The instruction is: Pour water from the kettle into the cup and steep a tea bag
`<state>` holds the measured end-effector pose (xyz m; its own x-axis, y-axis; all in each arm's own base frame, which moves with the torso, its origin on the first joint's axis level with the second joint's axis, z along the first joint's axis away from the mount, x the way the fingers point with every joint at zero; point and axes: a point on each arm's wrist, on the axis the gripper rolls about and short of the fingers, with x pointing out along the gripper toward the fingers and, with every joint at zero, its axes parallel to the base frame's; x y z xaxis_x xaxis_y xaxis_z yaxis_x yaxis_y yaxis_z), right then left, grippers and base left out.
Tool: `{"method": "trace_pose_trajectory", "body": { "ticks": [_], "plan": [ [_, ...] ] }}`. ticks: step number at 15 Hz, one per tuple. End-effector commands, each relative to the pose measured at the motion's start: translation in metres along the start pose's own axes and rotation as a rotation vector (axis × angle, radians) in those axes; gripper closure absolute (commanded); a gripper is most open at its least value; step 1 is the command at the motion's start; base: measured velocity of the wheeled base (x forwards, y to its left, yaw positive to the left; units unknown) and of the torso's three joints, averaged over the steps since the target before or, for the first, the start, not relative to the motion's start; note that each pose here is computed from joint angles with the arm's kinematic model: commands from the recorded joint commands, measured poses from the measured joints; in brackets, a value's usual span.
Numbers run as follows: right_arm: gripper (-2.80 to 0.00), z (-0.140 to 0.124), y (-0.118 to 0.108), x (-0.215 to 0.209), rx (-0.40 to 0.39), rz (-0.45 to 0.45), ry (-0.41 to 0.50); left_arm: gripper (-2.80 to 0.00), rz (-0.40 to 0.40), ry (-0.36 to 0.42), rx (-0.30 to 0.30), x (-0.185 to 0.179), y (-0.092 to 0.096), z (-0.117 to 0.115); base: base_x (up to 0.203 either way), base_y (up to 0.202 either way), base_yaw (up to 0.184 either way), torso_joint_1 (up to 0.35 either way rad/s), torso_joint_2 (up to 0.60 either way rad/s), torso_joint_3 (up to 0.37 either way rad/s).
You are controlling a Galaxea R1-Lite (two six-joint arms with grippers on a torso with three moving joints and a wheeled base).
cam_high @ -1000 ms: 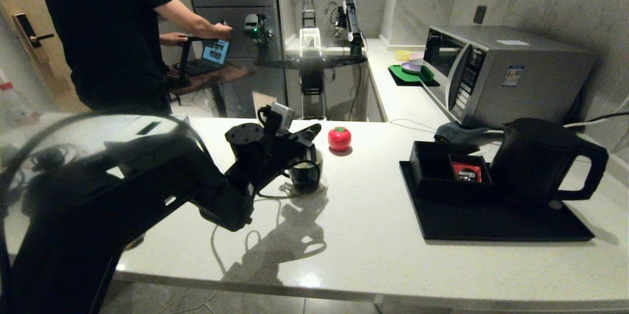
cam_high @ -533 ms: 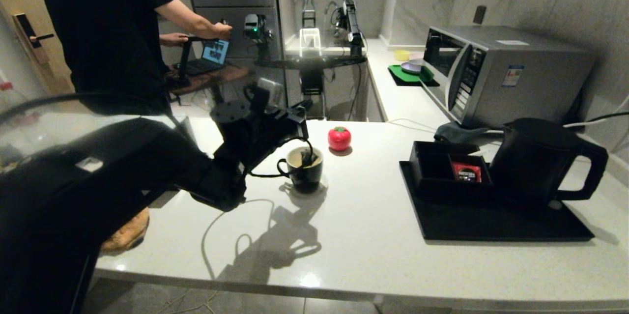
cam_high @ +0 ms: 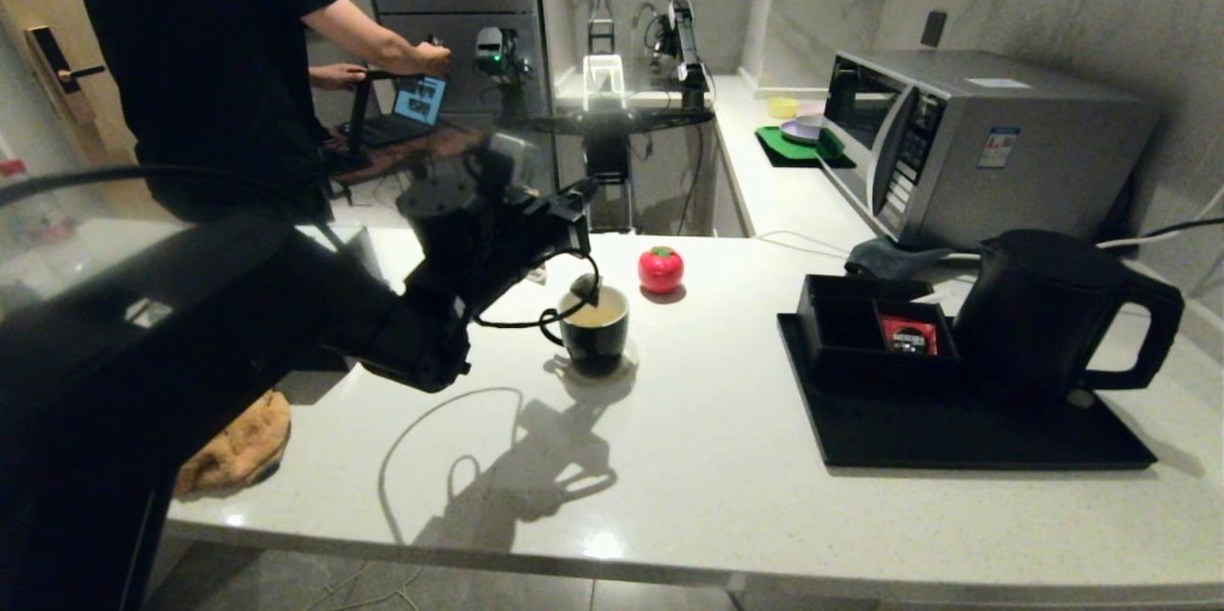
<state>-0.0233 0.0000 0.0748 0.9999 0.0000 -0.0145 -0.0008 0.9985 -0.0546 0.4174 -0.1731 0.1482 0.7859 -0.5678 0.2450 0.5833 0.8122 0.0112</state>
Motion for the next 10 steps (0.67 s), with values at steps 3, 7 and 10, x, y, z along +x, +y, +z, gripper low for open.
{"method": "trace_pose_trajectory", "body": {
  "ticks": [3,7,10],
  "plan": [
    [0.00,0.000,0.000,0.000,-0.001,0.000,0.002,0.00,-0.003,0.003,-0.001,0.000,-0.001,-0.005,0.000,0.000,0.000,0.000,0.00,0.000],
    [0.00,0.000,0.000,0.000,-0.001,0.000,0.001,0.00,-0.001,0.060,-0.013,-0.010,-0.002,-0.017,0.000,0.000,0.000,0.000,0.00,0.000],
    [0.00,0.000,0.000,0.000,-0.001,0.000,0.001,0.00,0.004,0.102,-0.022,-0.019,-0.002,-0.025,0.000,0.000,0.000,0.000,0.00,0.000]
  ]
}}
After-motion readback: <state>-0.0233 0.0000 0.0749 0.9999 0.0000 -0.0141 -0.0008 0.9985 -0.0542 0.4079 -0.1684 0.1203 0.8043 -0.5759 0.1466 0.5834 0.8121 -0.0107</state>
